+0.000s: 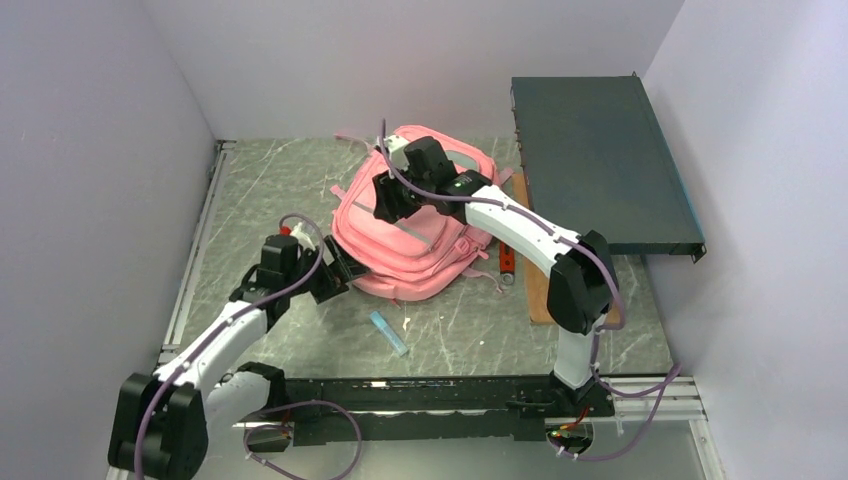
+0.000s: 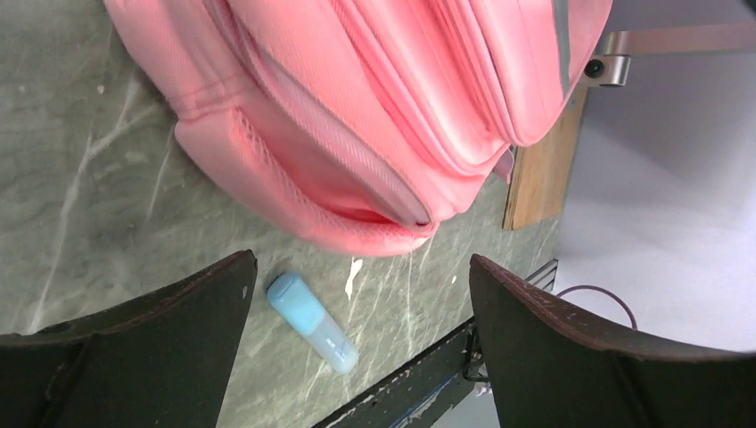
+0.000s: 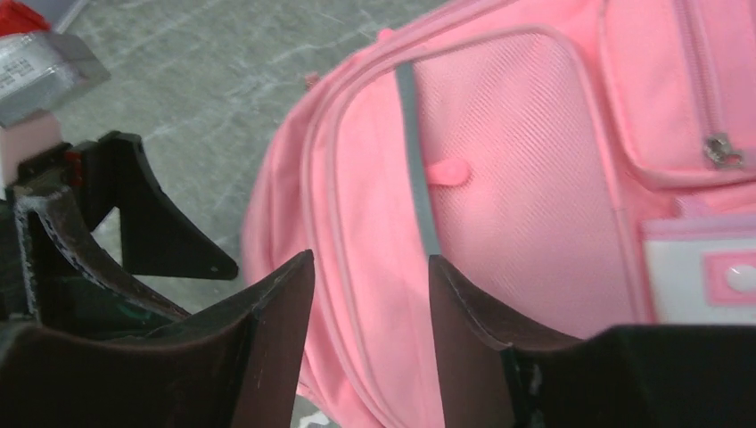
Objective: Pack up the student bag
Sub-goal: Adjust the student bag at the center of the board, then zip the student bag at the center of the board.
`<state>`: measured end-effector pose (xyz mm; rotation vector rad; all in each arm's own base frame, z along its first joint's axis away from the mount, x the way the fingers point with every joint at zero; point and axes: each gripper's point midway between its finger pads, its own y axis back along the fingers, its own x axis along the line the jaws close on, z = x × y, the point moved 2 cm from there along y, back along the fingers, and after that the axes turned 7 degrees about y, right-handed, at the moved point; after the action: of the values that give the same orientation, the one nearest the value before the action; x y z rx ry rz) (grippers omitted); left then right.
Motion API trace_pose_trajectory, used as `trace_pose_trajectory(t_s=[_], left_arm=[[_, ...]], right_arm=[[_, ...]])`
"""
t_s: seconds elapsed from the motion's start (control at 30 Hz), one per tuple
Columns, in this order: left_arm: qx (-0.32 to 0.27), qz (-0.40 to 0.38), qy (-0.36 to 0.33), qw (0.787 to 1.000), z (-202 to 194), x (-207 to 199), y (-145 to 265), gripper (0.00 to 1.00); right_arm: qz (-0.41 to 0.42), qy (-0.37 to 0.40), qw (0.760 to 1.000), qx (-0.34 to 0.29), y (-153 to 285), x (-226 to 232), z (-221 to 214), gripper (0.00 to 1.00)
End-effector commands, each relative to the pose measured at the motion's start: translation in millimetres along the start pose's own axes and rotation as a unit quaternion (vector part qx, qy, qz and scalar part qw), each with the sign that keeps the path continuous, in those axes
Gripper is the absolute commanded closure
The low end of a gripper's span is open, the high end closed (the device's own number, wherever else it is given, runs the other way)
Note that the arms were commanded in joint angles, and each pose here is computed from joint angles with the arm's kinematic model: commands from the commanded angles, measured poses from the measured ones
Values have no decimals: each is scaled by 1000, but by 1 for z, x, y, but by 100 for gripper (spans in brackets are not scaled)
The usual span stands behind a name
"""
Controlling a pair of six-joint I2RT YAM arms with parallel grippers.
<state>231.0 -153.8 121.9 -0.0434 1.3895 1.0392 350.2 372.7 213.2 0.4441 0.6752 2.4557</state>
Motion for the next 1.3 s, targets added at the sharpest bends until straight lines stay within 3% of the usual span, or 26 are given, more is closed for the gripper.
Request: trace_pose_trajectory(t_s=[0.0, 0.1, 0.2, 0.37, 0.5, 0.8, 1.07, 1.2, 1.27], left_arm=[[-19, -18, -16, 1000, 22, -23, -12, 9], [-18, -10, -17, 1000, 24, -17, -20, 19], [-30, -5, -29, 999, 27, -15, -20, 37], [-75, 15, -69, 995, 50, -17, -14, 77], [-80, 16, -73, 994, 66, -21, -12, 100], [-71, -14, -70, 995, 70, -33, -6, 100], [-46, -33, -72, 996, 49, -30, 4, 95], [-37, -38, -74, 996, 38, -26, 10, 84], [-36, -37, -73, 996, 32, -21, 13, 72]], right_arm=[[-55, 2, 998, -4, 34, -11, 4, 44], [-103, 12, 994, 21, 63, -19, -15, 42], [-157, 24, 986, 44, 91, -30, -38, 41], [-197, 27, 976, 85, 117, -37, -85, 47], [-219, 27, 969, 116, 119, -45, -119, 46], [-337, 25, 914, 223, 115, -85, -165, 47], [-368, 47, 890, 264, 104, -101, -185, 44], [-379, 57, 878, 288, 92, -110, -195, 43], [-391, 64, 869, 296, 89, -115, -201, 42]])
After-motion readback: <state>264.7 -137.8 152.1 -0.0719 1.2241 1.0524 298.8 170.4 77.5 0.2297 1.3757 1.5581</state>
